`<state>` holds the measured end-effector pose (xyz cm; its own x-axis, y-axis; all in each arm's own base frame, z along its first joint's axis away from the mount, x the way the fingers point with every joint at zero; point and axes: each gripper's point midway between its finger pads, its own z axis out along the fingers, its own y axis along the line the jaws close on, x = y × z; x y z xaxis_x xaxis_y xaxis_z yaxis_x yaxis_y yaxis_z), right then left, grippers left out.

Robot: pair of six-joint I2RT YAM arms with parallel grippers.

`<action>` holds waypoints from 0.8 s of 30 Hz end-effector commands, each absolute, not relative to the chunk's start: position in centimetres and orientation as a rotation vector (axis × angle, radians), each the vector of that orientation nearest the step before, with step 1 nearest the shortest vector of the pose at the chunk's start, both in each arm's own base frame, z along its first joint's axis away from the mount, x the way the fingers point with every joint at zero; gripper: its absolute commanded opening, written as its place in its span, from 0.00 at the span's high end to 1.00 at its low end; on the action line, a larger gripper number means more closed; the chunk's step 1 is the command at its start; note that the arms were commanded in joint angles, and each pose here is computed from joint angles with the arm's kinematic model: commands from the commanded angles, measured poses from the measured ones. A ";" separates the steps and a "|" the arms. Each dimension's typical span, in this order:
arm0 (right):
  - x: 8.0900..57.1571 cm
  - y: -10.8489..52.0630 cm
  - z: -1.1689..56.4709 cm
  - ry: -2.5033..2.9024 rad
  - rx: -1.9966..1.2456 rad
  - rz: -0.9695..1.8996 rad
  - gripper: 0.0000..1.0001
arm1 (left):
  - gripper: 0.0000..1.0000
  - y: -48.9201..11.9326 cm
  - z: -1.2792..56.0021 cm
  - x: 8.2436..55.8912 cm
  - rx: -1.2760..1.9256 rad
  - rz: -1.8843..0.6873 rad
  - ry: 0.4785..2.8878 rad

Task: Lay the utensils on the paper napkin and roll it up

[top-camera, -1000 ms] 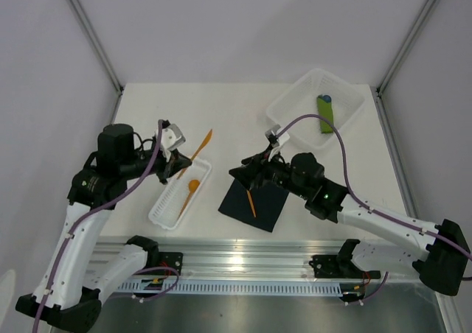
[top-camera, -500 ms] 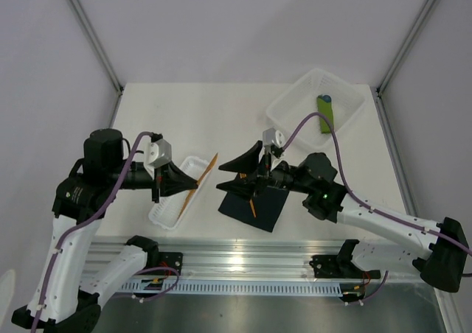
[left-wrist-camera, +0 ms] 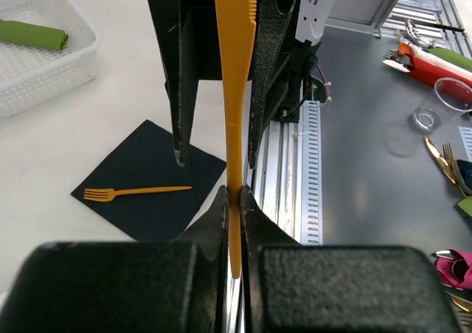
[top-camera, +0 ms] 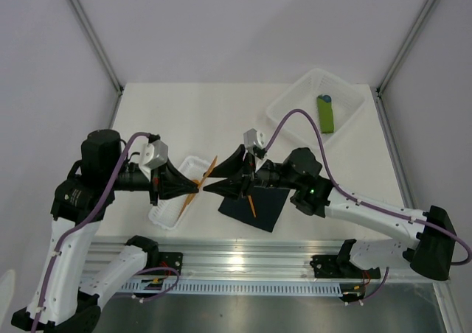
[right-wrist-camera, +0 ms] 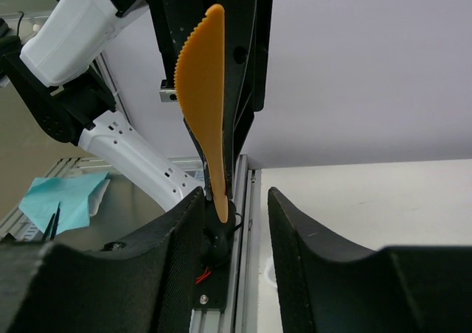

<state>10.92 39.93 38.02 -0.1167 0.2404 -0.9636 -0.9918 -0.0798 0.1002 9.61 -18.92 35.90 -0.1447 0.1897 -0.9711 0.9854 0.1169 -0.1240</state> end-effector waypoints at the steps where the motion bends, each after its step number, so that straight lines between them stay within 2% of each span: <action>1: 10.0 39.8 40.9 0.960 -1.023 1.458 0.59 | 0.99 -19.2 36.6 9.3 1.220 -1.155 1.455; 14: 9.6 40.4 41.1 0.959 -1.030 1.490 0.65 | 0.99 -19.3 36.2 10.4 1.175 -1.133 1.502; 24: 9.4 40.3 41.6 0.953 -1.023 1.502 0.82 | 0.99 -19.3 36.6 10.5 1.173 -1.126 1.492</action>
<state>10.26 40.50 38.57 -0.1303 0.2419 -0.9615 -0.9878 -0.1149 0.1049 10.31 -19.14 35.98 -0.1652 0.1755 -0.9705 0.9801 0.1386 -0.1418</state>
